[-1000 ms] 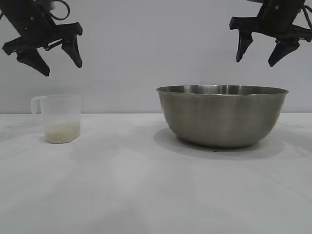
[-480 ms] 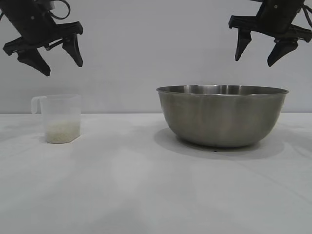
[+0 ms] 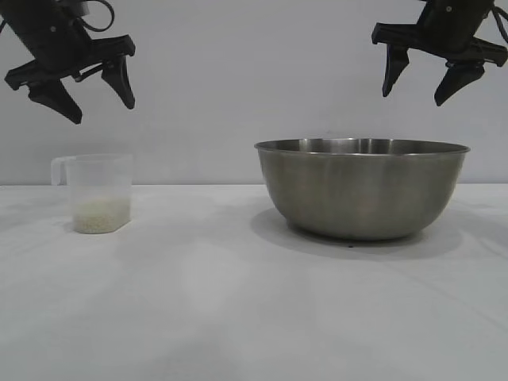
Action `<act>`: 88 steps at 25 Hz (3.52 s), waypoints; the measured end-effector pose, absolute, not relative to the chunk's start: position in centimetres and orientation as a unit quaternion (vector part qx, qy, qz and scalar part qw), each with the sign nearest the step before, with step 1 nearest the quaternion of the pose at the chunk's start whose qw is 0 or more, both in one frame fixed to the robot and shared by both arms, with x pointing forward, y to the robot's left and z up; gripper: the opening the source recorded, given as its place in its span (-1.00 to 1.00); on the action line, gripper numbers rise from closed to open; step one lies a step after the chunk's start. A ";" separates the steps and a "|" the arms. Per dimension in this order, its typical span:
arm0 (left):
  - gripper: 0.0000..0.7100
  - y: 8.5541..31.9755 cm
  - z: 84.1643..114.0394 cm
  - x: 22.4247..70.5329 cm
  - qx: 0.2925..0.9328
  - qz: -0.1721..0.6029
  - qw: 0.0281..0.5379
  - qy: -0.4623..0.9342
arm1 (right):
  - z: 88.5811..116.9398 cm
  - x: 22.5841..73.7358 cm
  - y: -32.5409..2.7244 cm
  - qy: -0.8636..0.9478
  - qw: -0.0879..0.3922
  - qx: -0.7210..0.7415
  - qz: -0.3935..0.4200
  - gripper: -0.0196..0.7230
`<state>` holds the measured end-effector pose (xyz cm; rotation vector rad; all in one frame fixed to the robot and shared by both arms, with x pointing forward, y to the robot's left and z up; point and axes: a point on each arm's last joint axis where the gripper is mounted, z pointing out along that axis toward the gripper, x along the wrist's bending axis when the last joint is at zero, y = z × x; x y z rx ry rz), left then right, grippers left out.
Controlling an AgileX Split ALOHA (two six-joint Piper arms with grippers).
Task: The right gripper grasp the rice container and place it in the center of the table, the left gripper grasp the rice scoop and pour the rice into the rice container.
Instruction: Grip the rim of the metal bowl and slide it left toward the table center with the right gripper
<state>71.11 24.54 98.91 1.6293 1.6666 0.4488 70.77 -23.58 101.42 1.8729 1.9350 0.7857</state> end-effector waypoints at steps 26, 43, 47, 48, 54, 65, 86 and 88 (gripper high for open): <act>0.45 24.4 98.8 70.9 0.642 0.165 0.369 0.651 | 99.1 68.5 -23.3 0.742 -0.013 0.663 0.097 0.32; 0.45 24.4 98.8 70.9 0.643 0.163 0.368 0.651 | 93.2 69.4 -22.7 0.733 -0.073 0.673 0.070 -0.54; 0.45 24.4 98.8 70.9 0.643 0.163 0.368 0.651 | 93.2 69.4 -22.6 0.741 -0.075 0.663 0.074 -0.95; 0.45 24.4 98.8 70.9 0.643 0.163 0.368 0.651 | 93.3 69.4 -22.5 0.742 -0.078 0.661 0.078 -0.95; 0.45 24.4 98.8 70.9 0.644 0.162 0.367 0.651 | 93.4 69.3 -21.6 0.752 -0.092 0.645 0.097 -0.95; 0.45 24.4 98.8 70.9 0.644 0.162 0.367 0.651 | 93.7 67.4 -14.4 0.806 -0.103 0.574 0.100 -0.95; 0.45 24.4 98.7 70.9 0.646 0.162 0.366 0.650 | 94.9 67.0 -13.7 0.817 -0.086 0.562 0.101 0.26; 0.45 24.4 98.7 70.8 0.648 0.161 0.364 0.649 | 96.5 66.8 -13.8 0.817 -0.075 0.559 0.115 0.26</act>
